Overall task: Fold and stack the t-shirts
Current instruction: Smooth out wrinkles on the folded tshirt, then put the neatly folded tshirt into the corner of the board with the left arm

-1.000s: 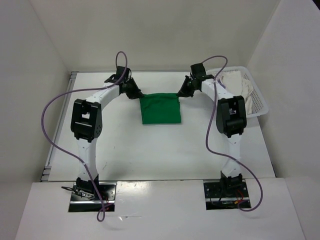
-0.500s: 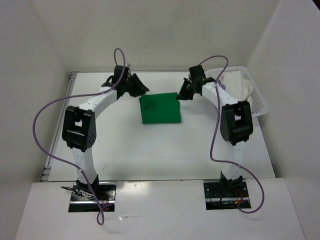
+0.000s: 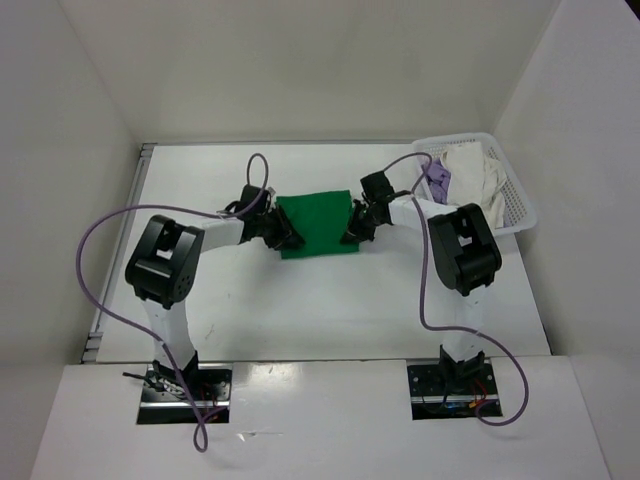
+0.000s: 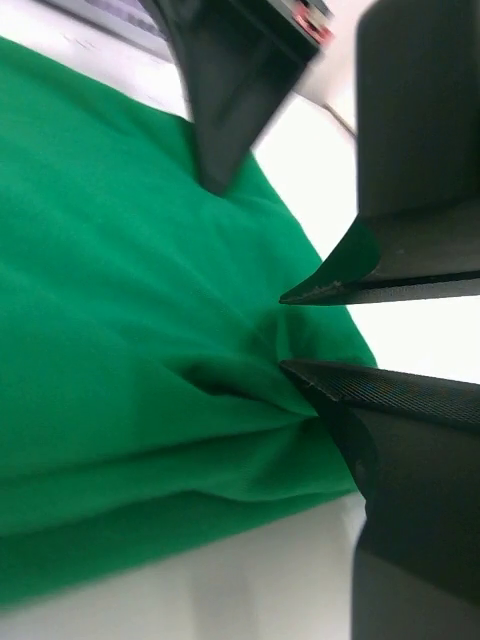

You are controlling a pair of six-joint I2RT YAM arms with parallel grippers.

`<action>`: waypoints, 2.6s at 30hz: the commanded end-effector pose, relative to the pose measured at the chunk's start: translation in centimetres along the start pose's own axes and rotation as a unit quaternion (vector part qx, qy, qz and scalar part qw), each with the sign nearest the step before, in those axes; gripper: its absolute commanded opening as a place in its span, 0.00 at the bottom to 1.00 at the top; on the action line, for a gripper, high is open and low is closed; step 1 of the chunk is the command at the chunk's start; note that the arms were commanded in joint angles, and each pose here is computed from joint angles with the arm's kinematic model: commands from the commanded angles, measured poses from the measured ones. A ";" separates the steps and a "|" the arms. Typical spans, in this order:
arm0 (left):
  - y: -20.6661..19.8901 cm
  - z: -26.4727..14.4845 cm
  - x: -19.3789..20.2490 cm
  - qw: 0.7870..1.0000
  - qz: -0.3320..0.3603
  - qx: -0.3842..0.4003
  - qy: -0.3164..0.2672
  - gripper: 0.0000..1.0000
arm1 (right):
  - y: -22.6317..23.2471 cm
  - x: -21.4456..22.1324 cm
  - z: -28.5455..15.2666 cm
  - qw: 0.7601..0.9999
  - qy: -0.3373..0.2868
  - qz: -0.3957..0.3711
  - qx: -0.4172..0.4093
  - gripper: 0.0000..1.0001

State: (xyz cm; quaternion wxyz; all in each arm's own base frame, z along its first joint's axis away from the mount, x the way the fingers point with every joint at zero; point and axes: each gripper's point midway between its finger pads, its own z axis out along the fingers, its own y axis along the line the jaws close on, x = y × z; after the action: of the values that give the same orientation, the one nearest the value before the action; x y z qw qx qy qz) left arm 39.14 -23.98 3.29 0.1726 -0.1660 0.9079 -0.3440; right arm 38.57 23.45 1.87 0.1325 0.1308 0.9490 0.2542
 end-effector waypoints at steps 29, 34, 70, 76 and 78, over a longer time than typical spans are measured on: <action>6.5 -4.1 -7.5 0.993 -0.031 -0.074 -0.086 0.53 | 4.1 -5.2 5.1 0.999 -0.010 -0.045 -0.024 0.00; 6.1 -8.2 -9.6 0.990 -0.023 -0.064 -0.124 0.60 | 5.7 -4.9 4.2 0.997 0.004 -0.050 -0.058 0.00; 9.1 -9.2 -22.6 0.982 -0.062 -0.032 -0.175 0.00 | 6.8 1.4 -16.9 0.981 -0.068 -0.047 -0.176 0.52; 18.2 -17.2 -28.9 0.948 -0.160 -0.046 -0.272 0.21 | 5.7 3.3 -16.5 0.983 -0.045 -0.036 -0.173 0.52; 19.3 -18.4 -29.5 0.941 -0.178 -0.045 -0.286 0.63 | 5.5 3.7 -16.7 0.983 -0.042 -0.041 -0.175 0.52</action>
State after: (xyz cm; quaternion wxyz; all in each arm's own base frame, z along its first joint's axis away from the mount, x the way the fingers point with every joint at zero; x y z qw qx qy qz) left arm 53.64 11.85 9.33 0.3584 -0.4046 0.8011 -0.2571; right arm 31.77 21.91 16.32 0.1894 0.0910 0.8961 0.3910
